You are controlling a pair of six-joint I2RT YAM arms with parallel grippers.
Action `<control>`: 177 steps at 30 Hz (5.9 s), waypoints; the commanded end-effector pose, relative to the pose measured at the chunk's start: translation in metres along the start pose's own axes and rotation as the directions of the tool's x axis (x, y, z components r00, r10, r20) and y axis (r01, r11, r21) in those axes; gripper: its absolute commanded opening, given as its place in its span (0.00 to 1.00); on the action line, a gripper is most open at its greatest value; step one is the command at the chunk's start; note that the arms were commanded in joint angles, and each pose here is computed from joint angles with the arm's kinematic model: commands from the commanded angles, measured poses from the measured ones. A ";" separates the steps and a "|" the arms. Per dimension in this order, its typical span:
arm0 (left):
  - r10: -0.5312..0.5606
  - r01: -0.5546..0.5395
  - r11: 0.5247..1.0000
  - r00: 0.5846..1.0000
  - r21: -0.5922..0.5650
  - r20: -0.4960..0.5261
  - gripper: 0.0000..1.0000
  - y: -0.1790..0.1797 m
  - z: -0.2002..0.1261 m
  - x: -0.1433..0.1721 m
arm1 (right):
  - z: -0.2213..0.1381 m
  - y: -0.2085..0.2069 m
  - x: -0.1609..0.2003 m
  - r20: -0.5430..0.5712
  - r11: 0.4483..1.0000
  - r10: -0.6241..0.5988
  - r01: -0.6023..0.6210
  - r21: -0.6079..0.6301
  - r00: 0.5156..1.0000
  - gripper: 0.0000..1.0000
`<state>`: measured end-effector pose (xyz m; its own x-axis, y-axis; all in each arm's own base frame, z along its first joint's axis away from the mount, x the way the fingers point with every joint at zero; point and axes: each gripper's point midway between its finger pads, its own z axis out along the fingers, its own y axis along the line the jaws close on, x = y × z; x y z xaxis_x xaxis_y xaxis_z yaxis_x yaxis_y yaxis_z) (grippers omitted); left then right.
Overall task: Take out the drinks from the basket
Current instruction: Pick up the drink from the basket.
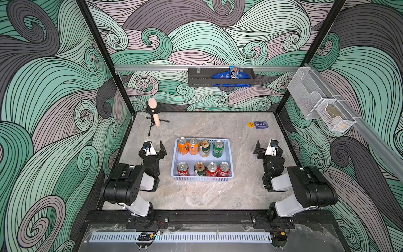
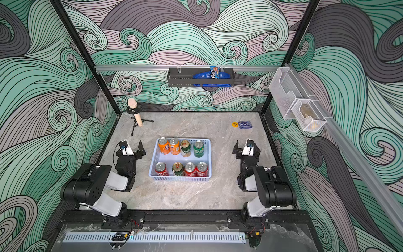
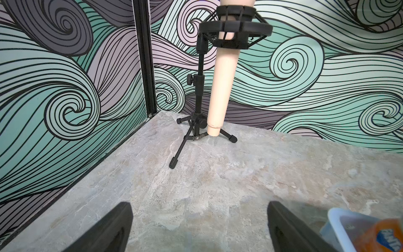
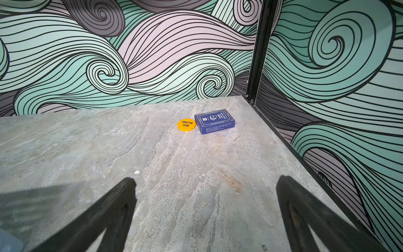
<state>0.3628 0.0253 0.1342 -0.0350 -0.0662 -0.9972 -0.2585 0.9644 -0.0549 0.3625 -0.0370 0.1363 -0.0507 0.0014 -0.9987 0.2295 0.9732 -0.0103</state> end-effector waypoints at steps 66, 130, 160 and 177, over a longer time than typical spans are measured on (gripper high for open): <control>-0.262 0.576 0.737 0.725 0.353 -0.636 0.97 -0.107 -0.111 -0.074 | -0.098 0.151 -0.052 -0.548 0.882 0.074 -0.311 -0.354 0.833 0.97; -0.063 0.590 0.638 0.680 0.495 -0.731 0.99 -0.183 -0.160 -0.074 | -0.189 0.209 0.012 -0.569 0.796 -0.502 0.090 -0.599 0.652 0.95; -0.021 0.536 0.697 0.680 0.477 -0.733 0.99 -0.178 -0.153 -0.048 | -0.177 0.223 0.033 -0.541 0.760 -0.582 0.167 -0.629 0.607 0.87; -0.015 0.522 0.709 0.683 0.474 -0.730 0.99 -0.177 -0.150 -0.044 | -0.174 0.224 0.041 -0.549 0.749 -0.549 0.081 -0.658 0.630 0.84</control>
<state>0.2642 -0.1799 0.1957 -0.7329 -0.2607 -0.6283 0.2419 0.7634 -0.5990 0.2415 0.2159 0.0961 -0.7069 -0.4266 -0.5642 -0.4605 0.8830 -0.0907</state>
